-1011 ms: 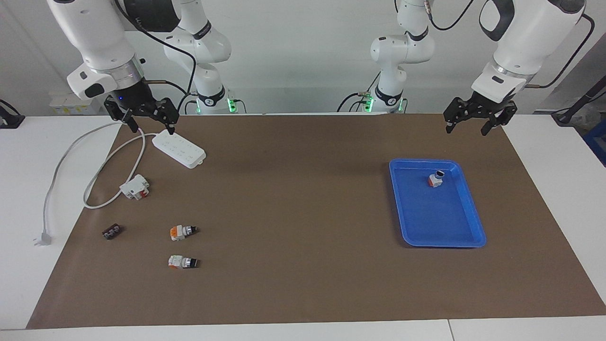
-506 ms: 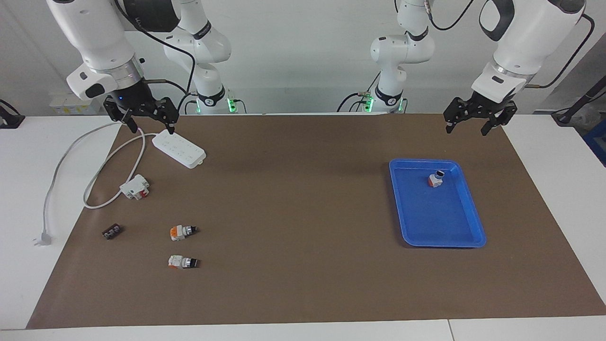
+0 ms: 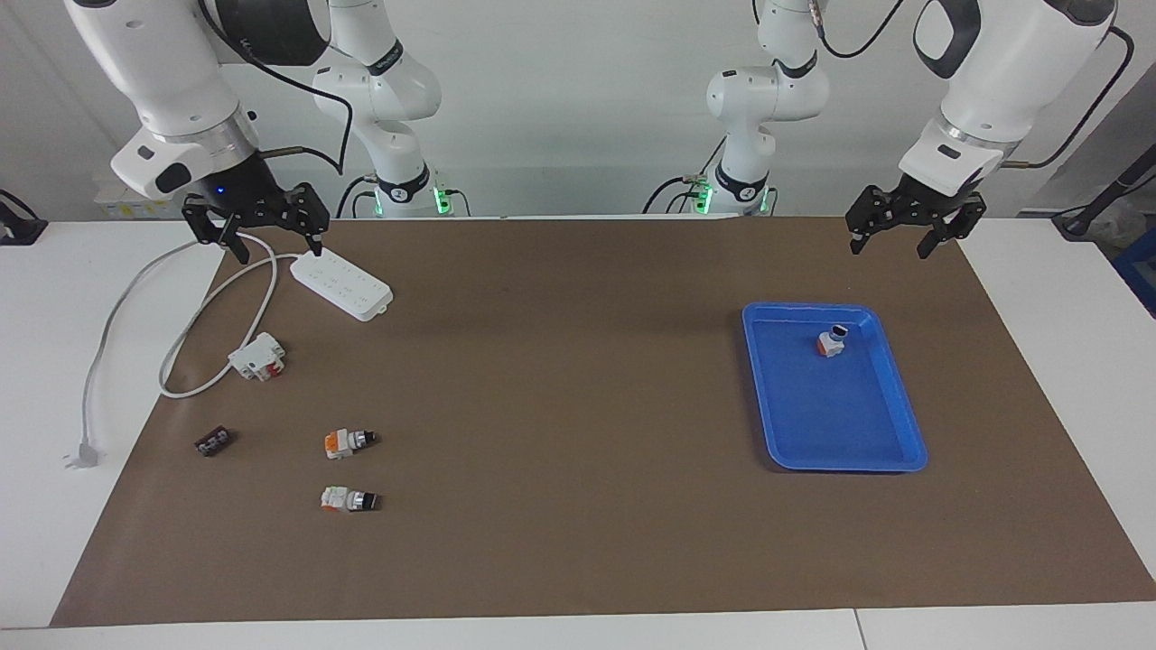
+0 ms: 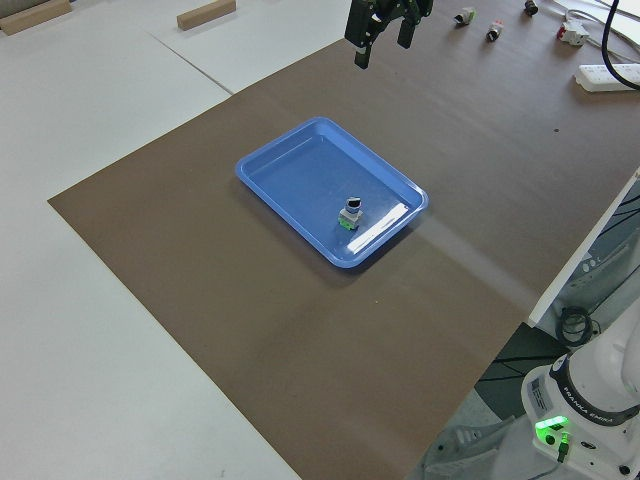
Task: Turn and place switch with both arms
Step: 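Raise the right gripper and move it toward the two switch modules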
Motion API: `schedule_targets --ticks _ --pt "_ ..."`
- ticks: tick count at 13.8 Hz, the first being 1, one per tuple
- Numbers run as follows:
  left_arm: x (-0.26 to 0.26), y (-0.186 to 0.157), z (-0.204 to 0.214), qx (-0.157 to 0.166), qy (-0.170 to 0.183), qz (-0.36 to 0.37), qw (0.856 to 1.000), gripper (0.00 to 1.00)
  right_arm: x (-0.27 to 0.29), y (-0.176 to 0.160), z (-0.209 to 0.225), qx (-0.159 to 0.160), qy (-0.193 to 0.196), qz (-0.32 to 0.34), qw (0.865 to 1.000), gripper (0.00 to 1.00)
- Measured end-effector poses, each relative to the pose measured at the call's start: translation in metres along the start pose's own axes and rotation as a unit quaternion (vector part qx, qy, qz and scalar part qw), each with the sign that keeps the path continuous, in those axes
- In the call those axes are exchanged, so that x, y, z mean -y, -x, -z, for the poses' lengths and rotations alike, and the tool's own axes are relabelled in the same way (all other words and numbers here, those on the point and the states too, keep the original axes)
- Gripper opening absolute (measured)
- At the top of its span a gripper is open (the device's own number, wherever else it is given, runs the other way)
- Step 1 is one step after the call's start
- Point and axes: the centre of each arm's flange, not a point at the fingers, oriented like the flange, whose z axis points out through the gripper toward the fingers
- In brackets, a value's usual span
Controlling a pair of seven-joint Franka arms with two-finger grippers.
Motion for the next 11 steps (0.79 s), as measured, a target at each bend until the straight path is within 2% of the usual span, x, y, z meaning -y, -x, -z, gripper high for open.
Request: schedule_targets --ticks 3,5,8,11 --pt "-0.003 0.000 0.000 0.000 0.000 -0.002 1.000 1.00 -0.003 -0.008 -0.018 -0.004 0.001 0.127 0.992 1.00" --pt "-0.003 0.000 0.000 0.000 0.000 -0.002 1.000 1.00 -0.006 -0.018 -0.034 -0.003 0.001 0.221 0.975 1.00" --pt "-0.003 0.001 -0.004 0.005 0.000 -0.003 1.000 1.00 -0.010 -0.033 -0.062 0.004 -0.003 0.349 0.937 1.00" --pt "-0.003 0.002 -0.007 0.008 0.001 -0.003 1.000 1.00 -0.015 -0.048 -0.093 0.008 -0.007 0.480 0.877 1.00"
